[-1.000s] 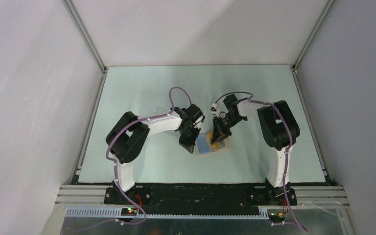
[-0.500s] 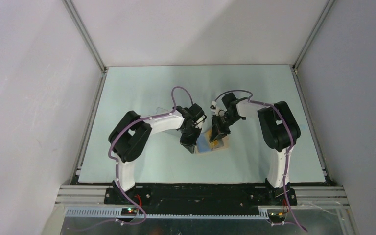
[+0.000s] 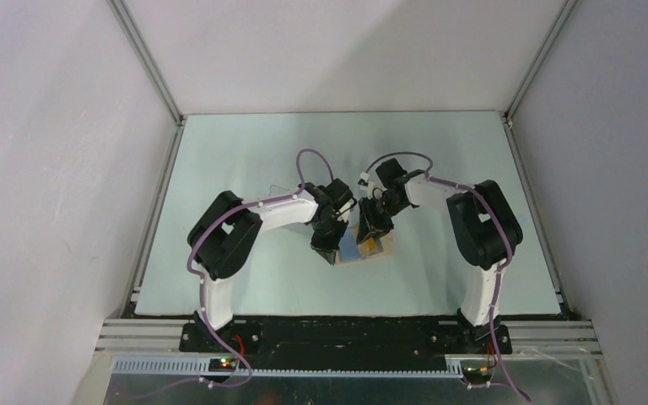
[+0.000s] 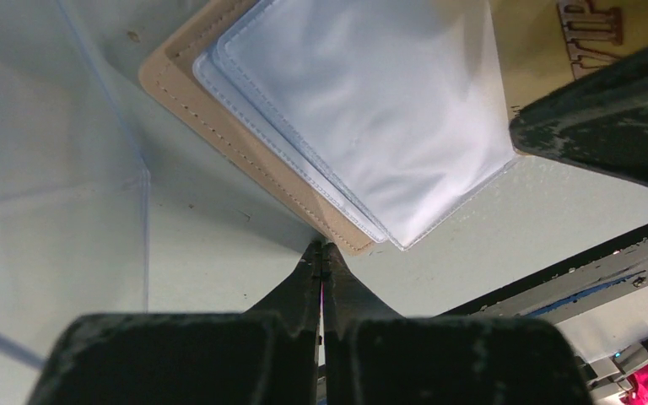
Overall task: Put the credit cards into the card holder
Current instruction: Insert the credit card into the card holder.
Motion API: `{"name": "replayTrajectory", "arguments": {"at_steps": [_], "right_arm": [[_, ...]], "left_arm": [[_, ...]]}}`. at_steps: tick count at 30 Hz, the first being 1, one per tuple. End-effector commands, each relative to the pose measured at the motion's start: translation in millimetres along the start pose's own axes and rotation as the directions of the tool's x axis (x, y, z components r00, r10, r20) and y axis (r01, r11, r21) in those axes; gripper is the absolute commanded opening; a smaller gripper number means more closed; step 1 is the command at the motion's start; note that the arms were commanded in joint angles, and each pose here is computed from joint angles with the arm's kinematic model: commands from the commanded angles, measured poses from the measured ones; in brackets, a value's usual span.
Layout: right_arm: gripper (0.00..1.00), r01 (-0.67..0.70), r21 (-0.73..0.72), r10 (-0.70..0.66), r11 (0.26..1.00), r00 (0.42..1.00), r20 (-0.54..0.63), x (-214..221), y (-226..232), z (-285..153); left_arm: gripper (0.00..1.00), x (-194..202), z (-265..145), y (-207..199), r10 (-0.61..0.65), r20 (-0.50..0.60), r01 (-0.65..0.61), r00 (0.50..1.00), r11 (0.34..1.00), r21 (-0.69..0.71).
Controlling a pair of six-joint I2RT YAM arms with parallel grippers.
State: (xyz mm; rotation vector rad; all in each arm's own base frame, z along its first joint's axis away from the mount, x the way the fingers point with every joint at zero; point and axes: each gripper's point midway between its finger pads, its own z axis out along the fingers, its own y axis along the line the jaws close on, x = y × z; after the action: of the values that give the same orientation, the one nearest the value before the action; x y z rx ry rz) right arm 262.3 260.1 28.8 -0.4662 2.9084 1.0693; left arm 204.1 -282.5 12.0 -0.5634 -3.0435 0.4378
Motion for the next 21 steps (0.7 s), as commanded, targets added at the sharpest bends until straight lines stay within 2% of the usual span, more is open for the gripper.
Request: {"name": "replayTrajectory", "arguments": {"at_steps": [1,5,9,14,21], "right_arm": [[0.32,0.016,0.037,-0.018,0.999,0.998,0.065,-8,12,-16],[0.43,0.018,0.063,-0.023,0.998,0.997,0.070,-7,13,-17],[0.47,0.009,0.085,-0.014,0.996,0.998,0.065,-5,11,-16],[0.43,-0.015,0.149,0.006,0.989,0.998,0.066,-3,1,-18],[0.38,-0.034,0.130,0.022,0.991,0.996,0.087,-7,4,-24]], "left_arm": [[0.00,-6,7,1,0.012,0.017,-0.011,1.000,1.000,-0.022],[0.00,-5,7,2,0.011,0.015,-0.011,1.000,1.000,-0.023],[0.00,-5,7,2,0.010,0.013,-0.009,1.000,1.000,-0.025],[0.00,-5,8,3,0.011,0.013,-0.011,1.000,1.000,-0.027],[0.00,-5,9,2,0.008,0.009,-0.008,1.000,1.000,-0.023]]}}
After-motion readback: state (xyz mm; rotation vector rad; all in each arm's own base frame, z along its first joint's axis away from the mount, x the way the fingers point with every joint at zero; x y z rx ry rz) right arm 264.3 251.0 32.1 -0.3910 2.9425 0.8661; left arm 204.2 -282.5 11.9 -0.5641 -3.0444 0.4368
